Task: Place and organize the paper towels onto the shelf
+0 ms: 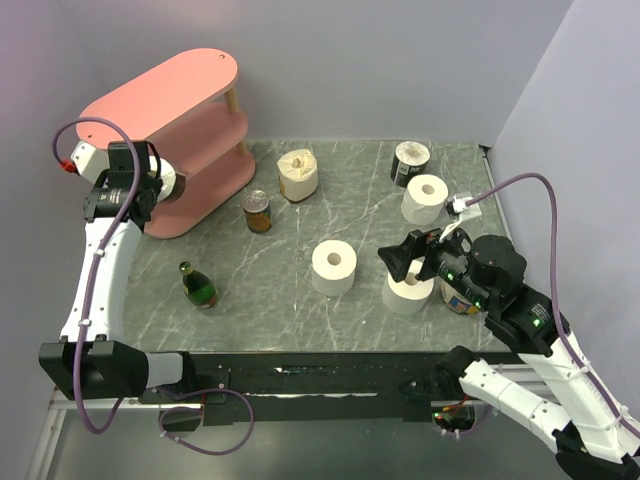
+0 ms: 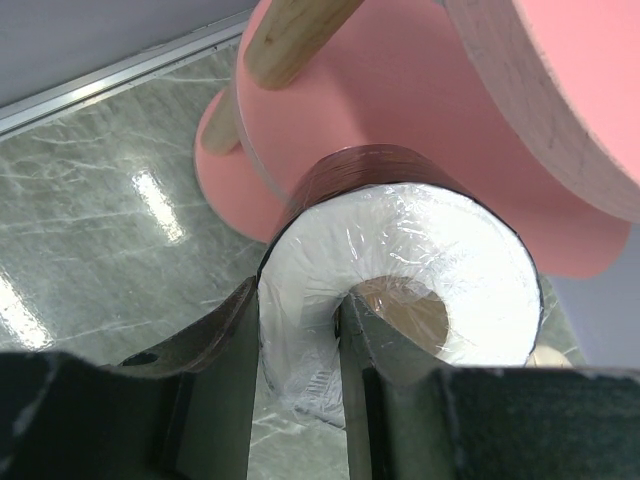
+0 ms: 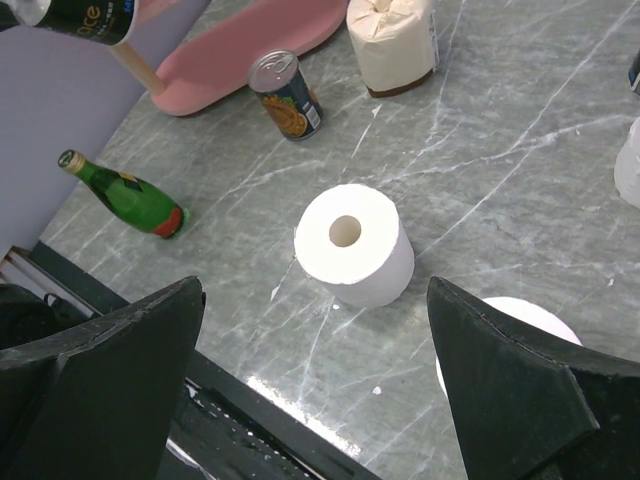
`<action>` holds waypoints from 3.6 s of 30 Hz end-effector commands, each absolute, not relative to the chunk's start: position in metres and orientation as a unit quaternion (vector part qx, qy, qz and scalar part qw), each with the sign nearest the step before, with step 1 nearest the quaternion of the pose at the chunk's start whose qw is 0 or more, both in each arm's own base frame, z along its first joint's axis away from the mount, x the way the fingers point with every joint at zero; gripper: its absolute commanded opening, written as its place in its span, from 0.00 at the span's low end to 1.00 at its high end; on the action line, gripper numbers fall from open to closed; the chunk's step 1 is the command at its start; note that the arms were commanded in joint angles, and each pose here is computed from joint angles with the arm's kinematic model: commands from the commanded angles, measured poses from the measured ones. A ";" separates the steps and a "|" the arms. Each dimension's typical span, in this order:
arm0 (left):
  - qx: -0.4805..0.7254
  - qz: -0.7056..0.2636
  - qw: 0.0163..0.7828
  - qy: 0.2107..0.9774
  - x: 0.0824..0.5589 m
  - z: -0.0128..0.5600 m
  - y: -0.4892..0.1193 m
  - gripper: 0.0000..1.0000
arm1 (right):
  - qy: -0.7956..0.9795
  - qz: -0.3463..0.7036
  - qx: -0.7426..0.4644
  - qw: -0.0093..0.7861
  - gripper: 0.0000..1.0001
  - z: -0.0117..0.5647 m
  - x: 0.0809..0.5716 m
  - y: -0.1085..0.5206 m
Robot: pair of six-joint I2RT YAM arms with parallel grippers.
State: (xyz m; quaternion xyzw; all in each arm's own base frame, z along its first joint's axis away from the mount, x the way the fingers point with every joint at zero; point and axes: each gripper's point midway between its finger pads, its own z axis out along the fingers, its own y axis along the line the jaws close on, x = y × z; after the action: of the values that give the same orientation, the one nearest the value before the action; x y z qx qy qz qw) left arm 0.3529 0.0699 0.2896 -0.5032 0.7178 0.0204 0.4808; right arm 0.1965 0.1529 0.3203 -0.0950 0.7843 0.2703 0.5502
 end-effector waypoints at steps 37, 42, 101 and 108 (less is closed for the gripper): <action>-0.490 -0.010 0.591 0.641 0.385 0.335 0.086 0.61 | 0.770 0.296 -0.083 0.560 0.99 0.345 0.195 0.156; -0.450 -0.015 0.610 0.652 0.384 0.351 0.080 0.68 | 0.768 0.301 -0.081 0.560 0.99 0.345 0.193 0.156; -0.320 -0.076 0.625 0.707 0.405 0.287 0.063 0.01 | 0.754 0.290 -0.077 0.584 0.99 0.344 0.188 0.143; -0.373 -0.057 0.618 0.690 0.379 0.294 0.078 0.01 | 0.753 0.290 -0.076 0.586 0.99 0.344 0.187 0.142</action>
State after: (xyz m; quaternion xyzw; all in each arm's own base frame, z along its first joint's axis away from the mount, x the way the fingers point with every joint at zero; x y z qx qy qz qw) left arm 0.3958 0.0681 0.2674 -0.3464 0.7228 -0.0560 0.5954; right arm 0.1869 0.1468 0.3263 -0.0827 0.7746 0.2850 0.5585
